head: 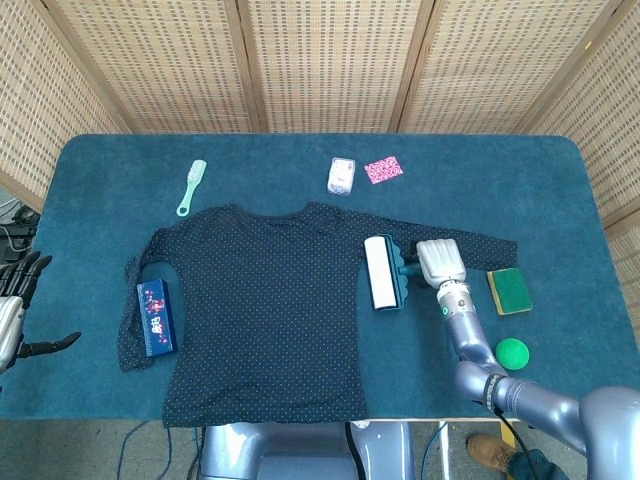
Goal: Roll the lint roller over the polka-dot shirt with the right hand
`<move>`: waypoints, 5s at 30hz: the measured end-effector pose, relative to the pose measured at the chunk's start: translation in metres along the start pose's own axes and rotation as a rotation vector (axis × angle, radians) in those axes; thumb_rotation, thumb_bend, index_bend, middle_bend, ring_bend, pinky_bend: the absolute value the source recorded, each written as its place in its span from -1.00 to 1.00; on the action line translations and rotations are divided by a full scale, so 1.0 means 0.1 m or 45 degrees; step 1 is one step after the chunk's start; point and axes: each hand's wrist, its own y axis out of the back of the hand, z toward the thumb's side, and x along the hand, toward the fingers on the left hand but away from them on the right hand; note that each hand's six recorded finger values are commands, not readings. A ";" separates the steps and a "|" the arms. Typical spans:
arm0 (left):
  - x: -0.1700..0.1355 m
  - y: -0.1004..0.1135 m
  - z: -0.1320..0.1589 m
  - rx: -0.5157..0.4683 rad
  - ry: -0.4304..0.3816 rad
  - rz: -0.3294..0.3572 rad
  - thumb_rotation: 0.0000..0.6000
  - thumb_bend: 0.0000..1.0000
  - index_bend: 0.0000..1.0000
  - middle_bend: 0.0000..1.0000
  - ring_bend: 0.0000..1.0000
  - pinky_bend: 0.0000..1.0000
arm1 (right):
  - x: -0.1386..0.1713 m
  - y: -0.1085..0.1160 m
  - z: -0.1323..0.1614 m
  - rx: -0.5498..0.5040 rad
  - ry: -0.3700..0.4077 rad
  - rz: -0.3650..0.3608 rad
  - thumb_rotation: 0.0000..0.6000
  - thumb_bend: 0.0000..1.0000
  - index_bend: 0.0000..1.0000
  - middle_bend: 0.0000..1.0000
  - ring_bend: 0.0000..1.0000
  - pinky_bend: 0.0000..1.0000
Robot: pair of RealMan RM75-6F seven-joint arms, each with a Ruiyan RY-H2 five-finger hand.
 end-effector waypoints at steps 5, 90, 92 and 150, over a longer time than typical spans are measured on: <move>0.01 -0.01 0.00 0.004 0.005 -0.005 1.00 -1.00 -1.00 -1.00 -1.00 -1.00 | -0.04 -0.07 0.02 0.021 -0.002 0.013 1.00 -0.13 -0.19 1.00 1.00 1.00; 0.07 0.03 -0.02 -0.117 -0.078 -0.063 1.00 -1.00 -1.00 -1.00 -1.00 -1.00 | 0.61 0.16 2.17 0.847 0.089 -0.215 1.00 0.76 0.41 1.00 1.00 1.00; 0.07 0.03 -0.02 -0.116 -0.077 -0.063 1.00 -1.00 -1.00 -1.00 -1.00 -1.00 | 0.64 0.14 2.23 0.851 0.106 -0.217 1.00 0.76 0.41 1.00 1.00 1.00; 0.11 0.01 0.00 -0.105 -0.070 -0.073 1.00 -1.00 -1.00 -1.00 -1.00 -1.00 | 0.58 0.02 1.99 1.261 0.089 -0.384 1.00 0.76 0.39 1.00 1.00 1.00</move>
